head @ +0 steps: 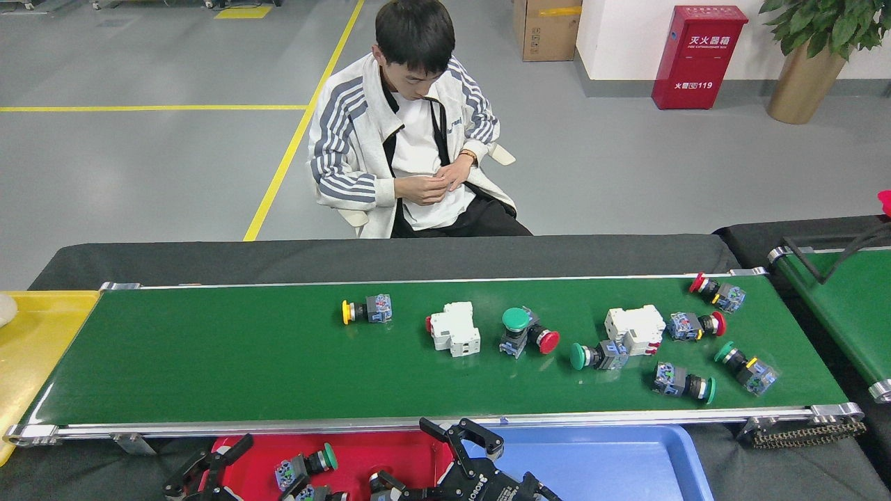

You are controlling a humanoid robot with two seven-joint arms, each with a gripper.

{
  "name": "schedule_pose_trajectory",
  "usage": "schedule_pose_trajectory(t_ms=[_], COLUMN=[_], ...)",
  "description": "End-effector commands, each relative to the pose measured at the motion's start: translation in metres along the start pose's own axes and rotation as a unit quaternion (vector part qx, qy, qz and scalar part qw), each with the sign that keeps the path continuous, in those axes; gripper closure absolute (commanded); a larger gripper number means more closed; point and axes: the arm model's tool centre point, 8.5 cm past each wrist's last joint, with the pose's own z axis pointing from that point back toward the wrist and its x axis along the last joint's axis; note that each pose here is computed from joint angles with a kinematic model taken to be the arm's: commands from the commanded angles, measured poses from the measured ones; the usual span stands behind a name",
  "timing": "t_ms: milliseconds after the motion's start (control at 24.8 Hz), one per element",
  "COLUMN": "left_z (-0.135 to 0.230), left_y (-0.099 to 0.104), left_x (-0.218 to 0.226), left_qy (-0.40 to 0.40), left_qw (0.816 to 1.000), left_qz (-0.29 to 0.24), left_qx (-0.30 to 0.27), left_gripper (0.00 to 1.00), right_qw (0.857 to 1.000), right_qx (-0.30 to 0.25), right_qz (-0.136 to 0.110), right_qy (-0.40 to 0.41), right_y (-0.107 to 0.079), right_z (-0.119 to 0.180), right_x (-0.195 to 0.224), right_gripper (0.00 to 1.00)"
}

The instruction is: Pick switch part from conveyor to tray

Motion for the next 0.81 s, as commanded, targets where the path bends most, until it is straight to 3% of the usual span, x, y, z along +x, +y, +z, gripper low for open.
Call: schedule_pose_trajectory(t_ms=[0, 81, 161, 282, 403, 524, 685, 766], left_z=[0.003, 0.003, 0.001, -0.015, -0.055, -0.088, -0.092, -0.093], left_y=[0.006, 0.007, 0.009, 0.023, 0.036, 0.048, 0.050, 0.048], left_x=[-0.026, -0.026, -0.026, -0.025, -0.012, 0.009, 0.041, 0.049], left_qy=[0.100, 0.103, 0.102, 0.096, 0.073, 0.027, -0.121, -0.154], left_qw=[0.995, 0.995, 0.995, 0.995, 0.996, 0.998, 0.988, 0.983], left_qz=[0.014, 0.014, 0.012, 0.007, -0.003, -0.027, -0.087, -0.096], left_qx=[0.013, 0.014, 0.016, 0.035, 0.044, 0.047, 0.034, 0.030], left_gripper=[0.00, 0.00, 0.00, 0.00, 0.00, 0.00, 0.00, 0.00], right_qw=[0.991, 0.971, 0.951, 0.936, 0.935, 0.935, 0.948, 0.950], right_qx=[-0.040, -0.060, -0.060, -0.049, -0.046, -0.061, -0.017, -0.009], right_qz=[-0.029, -0.044, -0.038, -0.036, -0.036, -0.022, -0.002, 0.000], right_qy=[0.124, 0.229, 0.301, 0.345, 0.350, 0.348, 0.318, 0.312], right_y=[-0.006, 0.001, 0.010, 0.020, 0.020, 0.003, 0.009, 0.012], right_z=[0.016, 0.043, 0.072, 0.097, 0.095, 0.079, 0.046, 0.041], right_x=[-0.033, -0.055, -0.079, -0.096, -0.098, -0.105, -0.087, -0.079], right_gripper=[0.02, 0.02, 0.02, 0.02, 0.02, 0.02, 0.02, 0.02])
